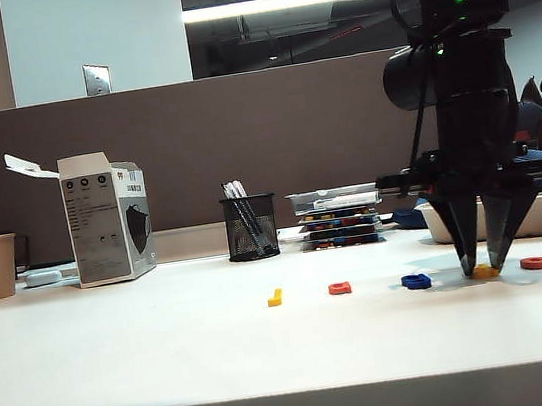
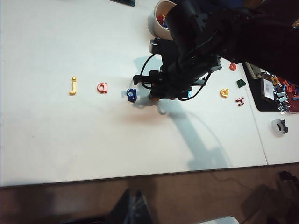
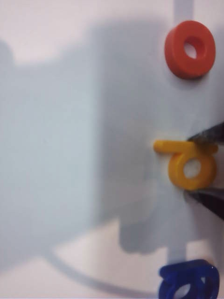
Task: Select the appropriate letters from the row of letter magnets placed on the table to arrange into the word "dog".
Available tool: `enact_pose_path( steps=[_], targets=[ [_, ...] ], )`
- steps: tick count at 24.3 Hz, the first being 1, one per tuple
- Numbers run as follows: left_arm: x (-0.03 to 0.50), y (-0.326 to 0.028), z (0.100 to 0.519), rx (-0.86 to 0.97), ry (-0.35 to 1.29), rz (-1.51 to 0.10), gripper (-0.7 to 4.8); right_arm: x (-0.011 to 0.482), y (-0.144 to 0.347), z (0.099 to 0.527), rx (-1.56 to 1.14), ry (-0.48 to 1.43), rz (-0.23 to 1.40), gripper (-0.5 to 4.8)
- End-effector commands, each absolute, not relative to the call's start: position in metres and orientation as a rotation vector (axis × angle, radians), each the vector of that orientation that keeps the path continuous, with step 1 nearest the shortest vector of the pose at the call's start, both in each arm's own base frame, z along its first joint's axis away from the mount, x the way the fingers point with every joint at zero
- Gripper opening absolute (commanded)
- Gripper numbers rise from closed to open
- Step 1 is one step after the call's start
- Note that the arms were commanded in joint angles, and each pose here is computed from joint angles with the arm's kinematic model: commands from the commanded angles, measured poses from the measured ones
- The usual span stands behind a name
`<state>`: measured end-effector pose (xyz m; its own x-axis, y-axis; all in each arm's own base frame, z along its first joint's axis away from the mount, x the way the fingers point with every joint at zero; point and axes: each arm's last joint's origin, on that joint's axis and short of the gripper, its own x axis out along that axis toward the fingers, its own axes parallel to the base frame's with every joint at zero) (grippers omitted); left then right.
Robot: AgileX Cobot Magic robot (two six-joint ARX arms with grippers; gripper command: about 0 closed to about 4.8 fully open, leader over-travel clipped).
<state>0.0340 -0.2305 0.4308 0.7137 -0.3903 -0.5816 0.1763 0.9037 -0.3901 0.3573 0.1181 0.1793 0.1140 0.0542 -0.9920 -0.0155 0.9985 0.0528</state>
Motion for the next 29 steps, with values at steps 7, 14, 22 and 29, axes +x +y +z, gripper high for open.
enact_pose_path(
  steps=[7,14,22,29],
  targets=[
    [0.034,-0.23,0.432,-0.317,0.707,-0.322,-0.05,0.356,0.118,0.175,0.033,1.478,0.049,0.49],
    [0.034,-0.23,0.432,-0.316,0.707,-0.322,-0.05,0.354,0.118,0.18,0.037,1.483,0.053,0.53],
    [0.034,-0.23,0.432,-0.317,0.707,-0.322,-0.05,0.349,0.117,0.202,0.055,1.43,0.072,0.53],
    [0.034,-0.23,0.432,-0.317,0.707,-0.322,-0.05,0.338,0.119,0.22,0.126,1.44,0.123,0.53]
  ],
)
